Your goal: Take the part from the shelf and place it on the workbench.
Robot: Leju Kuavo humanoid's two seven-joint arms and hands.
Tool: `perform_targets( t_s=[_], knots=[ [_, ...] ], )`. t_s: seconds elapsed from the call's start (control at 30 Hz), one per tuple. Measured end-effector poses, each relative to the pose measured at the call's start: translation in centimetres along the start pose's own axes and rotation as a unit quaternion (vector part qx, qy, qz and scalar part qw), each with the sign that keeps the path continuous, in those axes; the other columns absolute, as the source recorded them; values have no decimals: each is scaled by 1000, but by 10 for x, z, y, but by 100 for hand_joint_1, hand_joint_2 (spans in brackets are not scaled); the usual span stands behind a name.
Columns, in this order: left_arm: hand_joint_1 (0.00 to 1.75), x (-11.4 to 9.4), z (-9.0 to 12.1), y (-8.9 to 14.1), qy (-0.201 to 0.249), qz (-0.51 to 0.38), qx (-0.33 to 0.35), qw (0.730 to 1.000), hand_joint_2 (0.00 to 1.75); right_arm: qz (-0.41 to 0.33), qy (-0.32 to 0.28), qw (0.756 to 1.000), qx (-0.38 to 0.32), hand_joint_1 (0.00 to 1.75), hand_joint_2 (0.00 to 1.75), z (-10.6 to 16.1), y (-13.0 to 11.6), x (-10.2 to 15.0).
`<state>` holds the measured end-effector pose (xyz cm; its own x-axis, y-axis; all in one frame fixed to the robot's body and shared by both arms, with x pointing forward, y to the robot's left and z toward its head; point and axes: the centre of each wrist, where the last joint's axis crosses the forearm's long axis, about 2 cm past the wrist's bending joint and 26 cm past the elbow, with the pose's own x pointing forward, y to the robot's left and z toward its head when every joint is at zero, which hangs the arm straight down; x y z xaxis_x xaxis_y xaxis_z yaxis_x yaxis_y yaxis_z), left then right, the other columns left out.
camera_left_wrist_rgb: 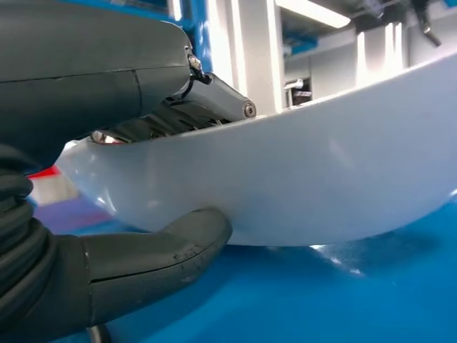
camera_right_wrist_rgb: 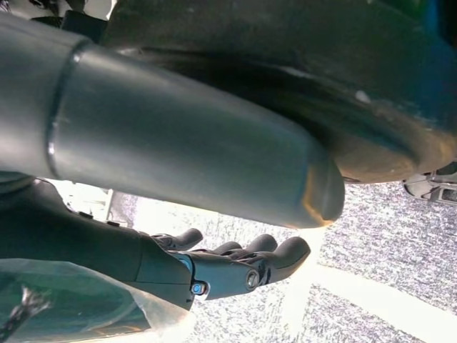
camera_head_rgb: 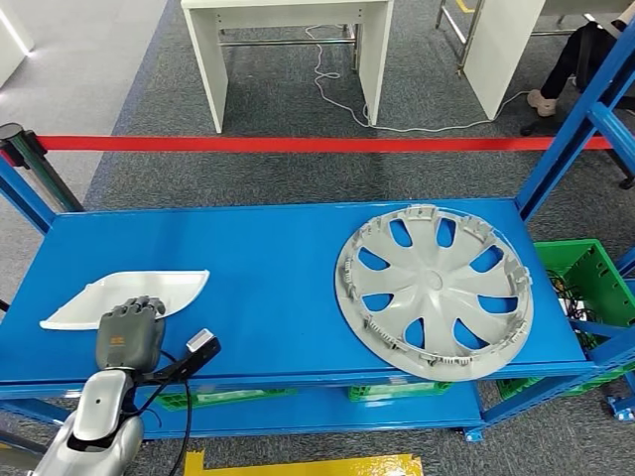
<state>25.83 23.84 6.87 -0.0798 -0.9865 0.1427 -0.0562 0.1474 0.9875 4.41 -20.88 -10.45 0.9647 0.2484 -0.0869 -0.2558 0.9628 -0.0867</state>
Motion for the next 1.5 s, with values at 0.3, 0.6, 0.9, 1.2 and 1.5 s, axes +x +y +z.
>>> perform_targets(
  t_s=[0.3,0.6,0.9,1.2,1.5],
  knots=[
    [175,1,-1,1,2,-4,3,1000,175,0,0,1000,-1,0,0,0,0,0],
    [175,0,1,1,-15,-4,20,1000,175,4,-2,1000,-4,0,0,0,0,-1],
    [175,-1,16,19,-147,-3,199,969,175,30,-10,1000,-5,0,0,0,0,0],
    [175,27,14,64,-201,162,362,896,175,41,-16,999,-9,0,0,0,0,2],
    [175,56,19,82,-180,395,384,815,175,43,-34,998,-18,0,0,0,-1,2]
  ],
)
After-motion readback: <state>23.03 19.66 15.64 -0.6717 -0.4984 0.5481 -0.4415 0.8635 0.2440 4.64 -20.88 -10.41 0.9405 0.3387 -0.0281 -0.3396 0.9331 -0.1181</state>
